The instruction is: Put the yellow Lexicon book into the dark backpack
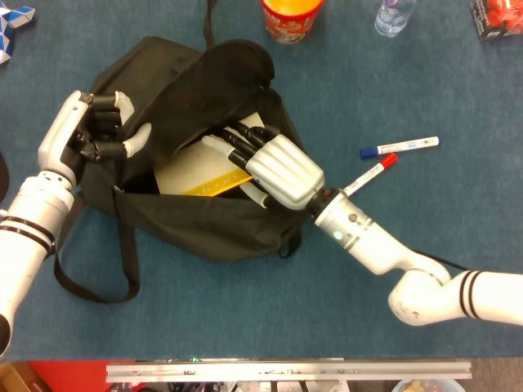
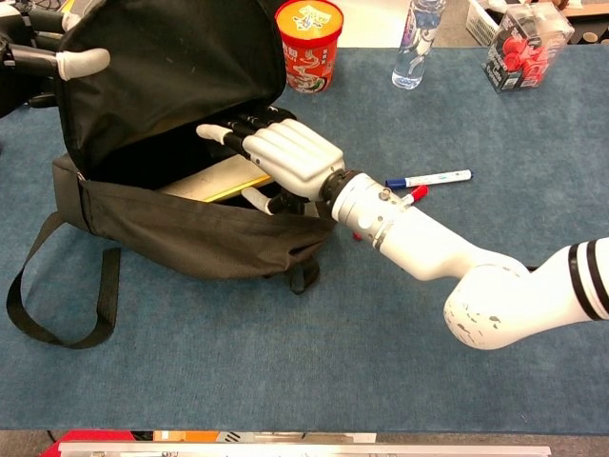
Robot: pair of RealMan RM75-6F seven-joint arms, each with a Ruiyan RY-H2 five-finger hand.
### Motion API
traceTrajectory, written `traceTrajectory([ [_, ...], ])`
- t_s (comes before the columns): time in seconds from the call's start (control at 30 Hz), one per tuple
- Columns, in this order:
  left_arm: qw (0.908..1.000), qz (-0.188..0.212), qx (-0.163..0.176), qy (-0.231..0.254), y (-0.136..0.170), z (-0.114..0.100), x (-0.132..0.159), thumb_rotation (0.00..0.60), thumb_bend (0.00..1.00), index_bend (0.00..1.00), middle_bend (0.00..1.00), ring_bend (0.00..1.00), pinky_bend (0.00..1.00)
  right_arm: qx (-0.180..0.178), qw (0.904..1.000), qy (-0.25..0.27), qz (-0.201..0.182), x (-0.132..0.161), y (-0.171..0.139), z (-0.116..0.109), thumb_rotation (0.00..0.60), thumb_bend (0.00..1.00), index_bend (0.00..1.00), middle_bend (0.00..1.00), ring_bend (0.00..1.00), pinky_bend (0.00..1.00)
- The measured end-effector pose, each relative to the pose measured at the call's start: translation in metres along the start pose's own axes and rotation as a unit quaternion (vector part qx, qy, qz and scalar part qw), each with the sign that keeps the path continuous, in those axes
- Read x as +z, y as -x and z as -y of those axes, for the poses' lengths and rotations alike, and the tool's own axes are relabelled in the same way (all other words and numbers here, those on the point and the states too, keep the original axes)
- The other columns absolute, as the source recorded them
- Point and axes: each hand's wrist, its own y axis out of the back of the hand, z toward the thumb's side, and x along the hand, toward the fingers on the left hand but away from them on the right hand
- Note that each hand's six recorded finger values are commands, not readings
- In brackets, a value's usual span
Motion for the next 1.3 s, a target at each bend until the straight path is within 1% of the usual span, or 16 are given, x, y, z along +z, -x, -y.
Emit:
traceTrajectory([
  [0.07, 1.0000, -0.001, 0.000, -0.001, 0.000, 0.000, 0.000, 0.600, 0.37, 0.72, 0.79, 0.79, 0.99, 0.006, 0.9999, 0.009, -0.001, -0.001, -0.003, -0.003, 0.600, 0.35, 0.00, 0.09, 0.04, 0.23],
  [0.23, 1.0000, -0.005, 0.000, -0.002, 0.000, -0.001, -0.001, 0.600, 0.37, 0.72, 0.79, 0.79, 0.99, 0.030, 0.9989, 0.035, 0.005, -0.007, -0.011, -0.012, 0.600, 0.03, 0.00, 0.09, 0.04, 0.23],
  [0.27, 1.0000, -0.005, 0.001, -0.002, 0.001, -0.001, -0.001, 0.600, 0.37, 0.72, 0.79, 0.79, 0.99, 0.035, 0.9986, 0.040, 0.007, -0.009, -0.013, -0.013, 0.600, 0.01, 0.00, 0.09, 0.04, 0.23],
  [0.33, 1.0000, -0.006, 0.001, -0.004, 0.001, -0.001, -0.001, 0.600, 0.37, 0.72, 0.79, 0.79, 0.99, 0.044, 0.9977, 0.050, 0.012, -0.013, -0.016, -0.018, 0.600, 0.00, 0.00, 0.09, 0.04, 0.23],
  [0.47, 0.9999, -0.008, 0.002, -0.008, 0.002, -0.002, -0.003, 0.600, 0.37, 0.72, 0.79, 0.79, 0.99, 0.049, 0.9973, 0.051, 0.019, -0.023, -0.027, -0.030, 0.600, 0.00, 0.00, 0.10, 0.04, 0.23],
  [0.57, 0.9998, -0.008, 0.002, -0.016, 0.003, -0.003, -0.004, 0.600, 0.37, 0.71, 0.78, 0.78, 0.99, 0.047, 0.9974, 0.046, 0.029, -0.035, -0.040, -0.040, 0.600, 0.00, 0.00, 0.15, 0.05, 0.24],
  [0.67, 0.9996, -0.007, 0.000, -0.028, 0.003, -0.003, -0.006, 0.600, 0.37, 0.69, 0.76, 0.76, 0.97, 0.039, 0.9976, 0.038, 0.042, -0.048, -0.057, -0.054, 0.600, 0.00, 0.00, 0.20, 0.09, 0.27],
  [0.77, 0.9991, -0.006, -0.005, -0.041, 0.002, -0.003, -0.008, 0.600, 0.37, 0.68, 0.74, 0.73, 0.94, 0.027, 0.9977, 0.025, 0.058, -0.064, -0.078, -0.070, 0.600, 0.01, 0.00, 0.24, 0.10, 0.28],
  [0.87, 0.9984, -0.005, -0.011, -0.056, 0.004, -0.001, -0.010, 0.600, 0.36, 0.65, 0.70, 0.67, 0.87, 0.017, 0.9967, 0.010, 0.079, -0.083, -0.104, -0.086, 0.600, 0.02, 0.03, 0.28, 0.14, 0.31],
  [0.93, 0.9973, -0.004, -0.020, -0.071, 0.005, 0.001, -0.011, 0.600, 0.36, 0.60, 0.66, 0.62, 0.80, 0.009, 0.9953, -0.001, 0.096, -0.097, -0.124, -0.098, 0.600, 0.02, 0.04, 0.30, 0.15, 0.33],
  [0.97, 0.9962, -0.004, -0.028, -0.083, 0.006, 0.003, -0.013, 0.600, 0.36, 0.58, 0.64, 0.60, 0.77, 0.005, 0.9946, -0.005, 0.104, -0.103, -0.133, -0.103, 0.600, 0.02, 0.04, 0.30, 0.15, 0.33],
  [1.03, 0.9939, -0.005, -0.042, -0.101, 0.008, 0.007, -0.015, 0.600, 0.36, 0.51, 0.59, 0.55, 0.67, -0.006, 0.9925, -0.015, 0.121, -0.116, -0.154, -0.115, 0.600, 0.02, 0.04, 0.30, 0.15, 0.33],
  [1.07, 0.9920, -0.006, -0.053, -0.114, 0.009, 0.009, -0.016, 0.600, 0.36, 0.48, 0.58, 0.54, 0.64, -0.011, 0.9915, -0.018, 0.129, -0.121, -0.163, -0.121, 0.600, 0.02, 0.04, 0.30, 0.15, 0.33],
  [1.13, 0.9885, -0.006, -0.069, -0.134, 0.012, 0.013, -0.018, 0.600, 0.36, 0.39, 0.53, 0.49, 0.56, -0.022, 0.9888, -0.026, 0.145, -0.131, -0.182, -0.132, 0.600, 0.02, 0.04, 0.30, 0.15, 0.33],
  [1.23, 0.9796, -0.011, -0.103, -0.173, 0.018, 0.021, -0.021, 0.600, 0.36, 0.25, 0.43, 0.40, 0.45, -0.033, 0.9844, -0.038, 0.168, -0.144, -0.205, -0.146, 0.600, 0.02, 0.04, 0.30, 0.15, 0.33],
  [1.3, 0.9702, -0.016, -0.130, -0.204, 0.023, 0.026, -0.025, 0.600, 0.36, 0.16, 0.35, 0.33, 0.39, -0.037, 0.9810, -0.042, 0.186, -0.153, -0.219, -0.152, 0.600, 0.02, 0.04, 0.30, 0.15, 0.33],
])
